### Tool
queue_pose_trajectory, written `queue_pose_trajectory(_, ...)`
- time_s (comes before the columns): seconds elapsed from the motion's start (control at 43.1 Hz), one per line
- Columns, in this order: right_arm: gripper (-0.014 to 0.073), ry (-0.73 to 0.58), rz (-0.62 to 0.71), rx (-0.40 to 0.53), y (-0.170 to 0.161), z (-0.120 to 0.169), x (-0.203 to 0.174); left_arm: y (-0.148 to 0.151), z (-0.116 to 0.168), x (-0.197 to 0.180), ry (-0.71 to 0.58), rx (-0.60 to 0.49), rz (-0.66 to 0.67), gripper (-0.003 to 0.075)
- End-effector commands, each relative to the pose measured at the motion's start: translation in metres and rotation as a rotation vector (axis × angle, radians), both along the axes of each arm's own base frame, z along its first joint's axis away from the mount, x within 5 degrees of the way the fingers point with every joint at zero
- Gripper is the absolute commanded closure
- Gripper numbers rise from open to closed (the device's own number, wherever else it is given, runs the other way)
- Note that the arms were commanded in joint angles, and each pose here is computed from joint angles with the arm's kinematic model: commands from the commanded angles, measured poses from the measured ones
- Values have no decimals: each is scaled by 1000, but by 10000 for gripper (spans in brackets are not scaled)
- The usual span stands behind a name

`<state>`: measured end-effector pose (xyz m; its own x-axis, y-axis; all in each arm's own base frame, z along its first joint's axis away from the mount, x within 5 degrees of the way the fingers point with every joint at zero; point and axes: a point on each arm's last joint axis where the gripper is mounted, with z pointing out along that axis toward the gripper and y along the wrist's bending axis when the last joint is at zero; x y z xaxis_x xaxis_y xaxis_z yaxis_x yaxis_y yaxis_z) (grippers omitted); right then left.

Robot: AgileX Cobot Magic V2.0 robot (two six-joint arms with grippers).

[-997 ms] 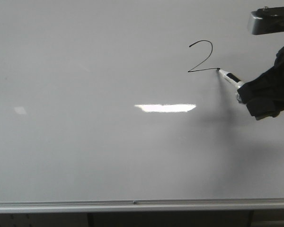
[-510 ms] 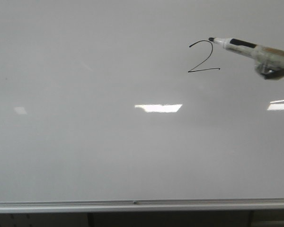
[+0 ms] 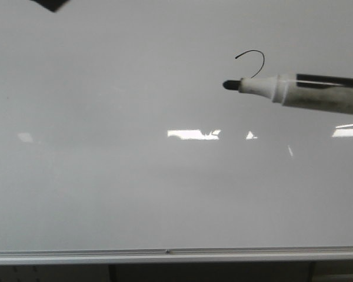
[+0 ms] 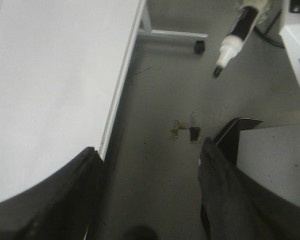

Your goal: Write number 2 on whiteboard

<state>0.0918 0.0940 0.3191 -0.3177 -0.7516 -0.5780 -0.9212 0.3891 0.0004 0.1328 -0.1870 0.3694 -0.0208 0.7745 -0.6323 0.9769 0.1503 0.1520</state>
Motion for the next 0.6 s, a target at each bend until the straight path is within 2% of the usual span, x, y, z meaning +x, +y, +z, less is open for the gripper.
queue_pose_trajectory(0.0, 578, -55, 27, 81, 5, 15, 0, -23, 13, -6, -16, -66, -70, 310)
queue_pose_trajectory(0.093, 578, -57, 26, 83, 5, 15, 0, -43, 9, -8, 5, -40, -127, 308)
queue_pose_trajectory(0.278, 578, -57, 26, 83, 5, 15, 0, -78, -1, -12, 40, -4, -201, 202)
queue_pose_trajectory(0.579, 578, -58, 25, 84, 5, 15, 0, -100, -17, -11, 85, 17, -258, 206)
